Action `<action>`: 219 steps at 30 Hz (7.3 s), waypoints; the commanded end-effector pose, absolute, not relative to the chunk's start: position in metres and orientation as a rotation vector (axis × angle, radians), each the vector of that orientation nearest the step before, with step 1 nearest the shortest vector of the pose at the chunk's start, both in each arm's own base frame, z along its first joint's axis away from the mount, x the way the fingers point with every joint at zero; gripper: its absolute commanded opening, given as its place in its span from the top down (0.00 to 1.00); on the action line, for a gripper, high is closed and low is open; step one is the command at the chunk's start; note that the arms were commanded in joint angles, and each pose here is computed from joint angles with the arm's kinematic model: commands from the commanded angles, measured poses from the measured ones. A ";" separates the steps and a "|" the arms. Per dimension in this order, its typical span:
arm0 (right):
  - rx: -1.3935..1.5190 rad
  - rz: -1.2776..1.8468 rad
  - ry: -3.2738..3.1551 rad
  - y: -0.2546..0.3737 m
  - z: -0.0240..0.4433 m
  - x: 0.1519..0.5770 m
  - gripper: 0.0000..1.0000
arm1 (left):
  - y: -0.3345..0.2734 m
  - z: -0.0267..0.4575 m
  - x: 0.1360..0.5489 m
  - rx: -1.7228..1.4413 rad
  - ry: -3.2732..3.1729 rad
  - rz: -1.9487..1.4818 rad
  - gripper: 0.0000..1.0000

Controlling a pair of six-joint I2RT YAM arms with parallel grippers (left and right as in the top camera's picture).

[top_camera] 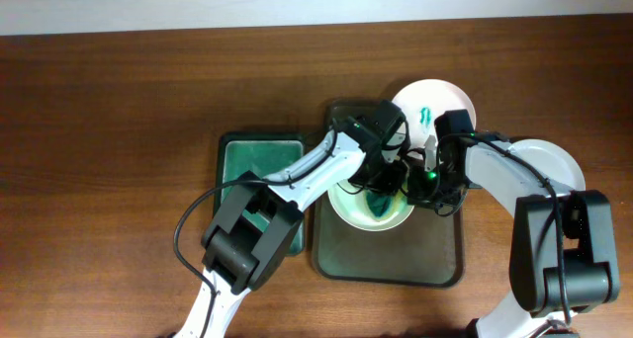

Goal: Clean dirty plates on tray and stack at the side
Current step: 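Scrub the held white plate with the sponge in the left gripper, then return the sponge to the water tray with the left gripper, then lift the plate with the right gripper and stack it on the side plate, then grasp the top pinkish plate with the right gripper and slide it to tray center, then grasp the sponge in the water tray with the left gripper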

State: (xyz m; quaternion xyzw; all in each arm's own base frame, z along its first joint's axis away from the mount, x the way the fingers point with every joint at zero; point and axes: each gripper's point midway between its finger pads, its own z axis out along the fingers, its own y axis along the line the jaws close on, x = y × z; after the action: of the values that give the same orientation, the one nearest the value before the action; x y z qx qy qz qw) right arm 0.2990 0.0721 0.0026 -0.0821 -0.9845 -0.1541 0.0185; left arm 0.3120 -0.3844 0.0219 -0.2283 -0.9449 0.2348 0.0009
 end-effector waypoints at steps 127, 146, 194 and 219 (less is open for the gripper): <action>-1.026 -0.210 -3.479 -0.100 0.152 0.306 0.96 | -0.134 0.136 0.349 0.006 -3.436 0.209 0.00; -0.860 -0.811 -3.492 -0.110 0.175 0.362 0.51 | -0.134 0.136 0.349 0.005 -3.436 0.209 0.01; -0.083 -0.361 -3.415 0.055 0.124 0.297 0.61 | -0.128 0.031 0.363 -0.024 -3.345 0.024 0.53; -0.083 -0.370 -3.405 0.056 0.123 0.295 0.61 | -0.129 0.002 0.315 -0.194 -3.090 0.034 0.71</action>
State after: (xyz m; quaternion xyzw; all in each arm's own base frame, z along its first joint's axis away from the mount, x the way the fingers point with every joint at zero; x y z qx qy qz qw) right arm 0.2923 0.0548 0.1180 -0.0316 -0.9847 -0.1076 -0.1335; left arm 0.3217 -0.1286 0.0206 -0.0594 -0.9975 -0.0002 0.0379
